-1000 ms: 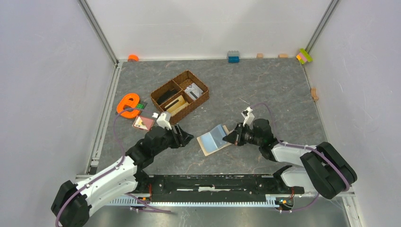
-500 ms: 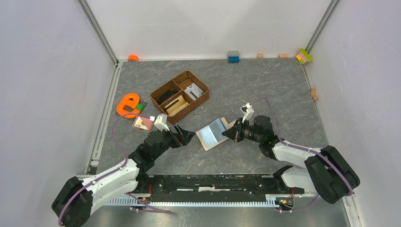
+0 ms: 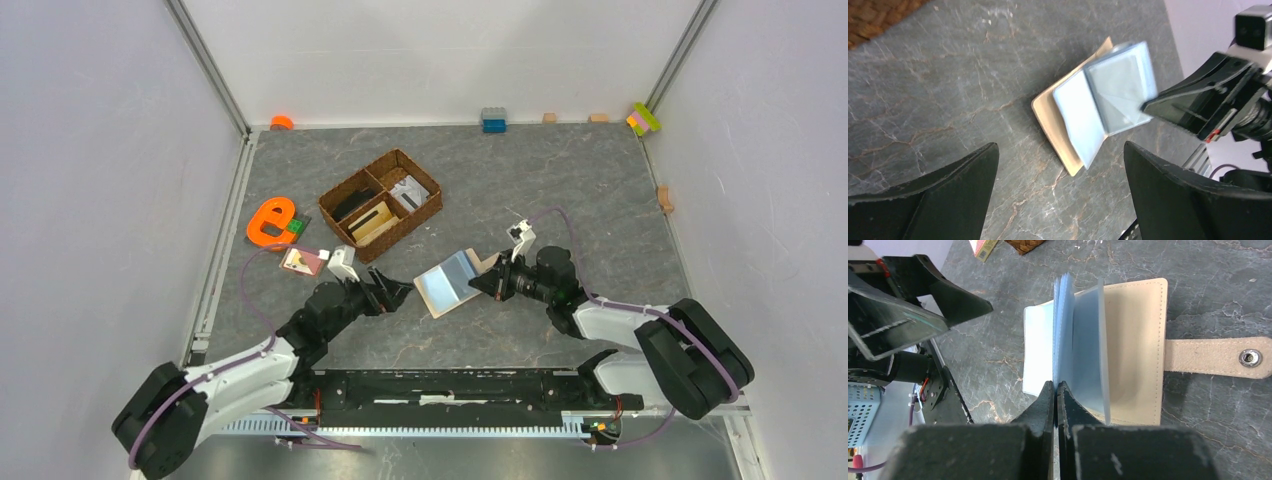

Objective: Take the credit cards out of the card holder
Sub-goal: Pick up the card holder from the center of the board.

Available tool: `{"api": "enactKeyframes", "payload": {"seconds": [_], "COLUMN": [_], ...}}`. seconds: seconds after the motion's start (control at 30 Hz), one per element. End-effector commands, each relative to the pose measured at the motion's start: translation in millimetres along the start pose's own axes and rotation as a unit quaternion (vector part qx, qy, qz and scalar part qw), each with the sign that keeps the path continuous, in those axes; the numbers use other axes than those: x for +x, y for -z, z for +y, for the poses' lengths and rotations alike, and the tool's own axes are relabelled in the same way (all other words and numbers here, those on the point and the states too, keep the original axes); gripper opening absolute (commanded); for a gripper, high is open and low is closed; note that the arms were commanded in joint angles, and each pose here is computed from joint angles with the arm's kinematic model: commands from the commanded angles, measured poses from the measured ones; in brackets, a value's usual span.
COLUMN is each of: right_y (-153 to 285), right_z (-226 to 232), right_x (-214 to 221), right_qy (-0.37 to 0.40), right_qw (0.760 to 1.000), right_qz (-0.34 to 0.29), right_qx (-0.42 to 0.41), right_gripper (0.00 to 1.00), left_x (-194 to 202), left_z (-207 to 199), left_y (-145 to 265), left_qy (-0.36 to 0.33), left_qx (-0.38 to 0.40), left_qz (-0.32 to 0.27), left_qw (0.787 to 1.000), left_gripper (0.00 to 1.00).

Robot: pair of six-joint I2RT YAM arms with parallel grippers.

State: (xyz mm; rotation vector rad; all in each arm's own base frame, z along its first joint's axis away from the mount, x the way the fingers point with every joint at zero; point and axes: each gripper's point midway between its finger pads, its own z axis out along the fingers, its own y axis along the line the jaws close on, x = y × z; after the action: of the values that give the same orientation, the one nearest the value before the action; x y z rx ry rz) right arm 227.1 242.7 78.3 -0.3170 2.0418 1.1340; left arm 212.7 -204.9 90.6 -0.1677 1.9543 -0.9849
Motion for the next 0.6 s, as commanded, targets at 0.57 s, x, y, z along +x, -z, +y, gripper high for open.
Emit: {"api": "enactKeyframes", "payload": {"seconds": [0.57], "right_y": [4], "right_z": [31], "right_x": [-26], "right_qy": [0.001], "right_qw": [0.996], "right_qz": [-0.058], "right_qx": [-0.065], "right_gripper": [0.00], "left_x": [26], "left_z": [-37], "left_y": [-38], "left_qy": [-0.003], "left_qx": [0.102], "left_qz": [0.069], "left_qw": [0.992], "left_gripper": [1.00]}}
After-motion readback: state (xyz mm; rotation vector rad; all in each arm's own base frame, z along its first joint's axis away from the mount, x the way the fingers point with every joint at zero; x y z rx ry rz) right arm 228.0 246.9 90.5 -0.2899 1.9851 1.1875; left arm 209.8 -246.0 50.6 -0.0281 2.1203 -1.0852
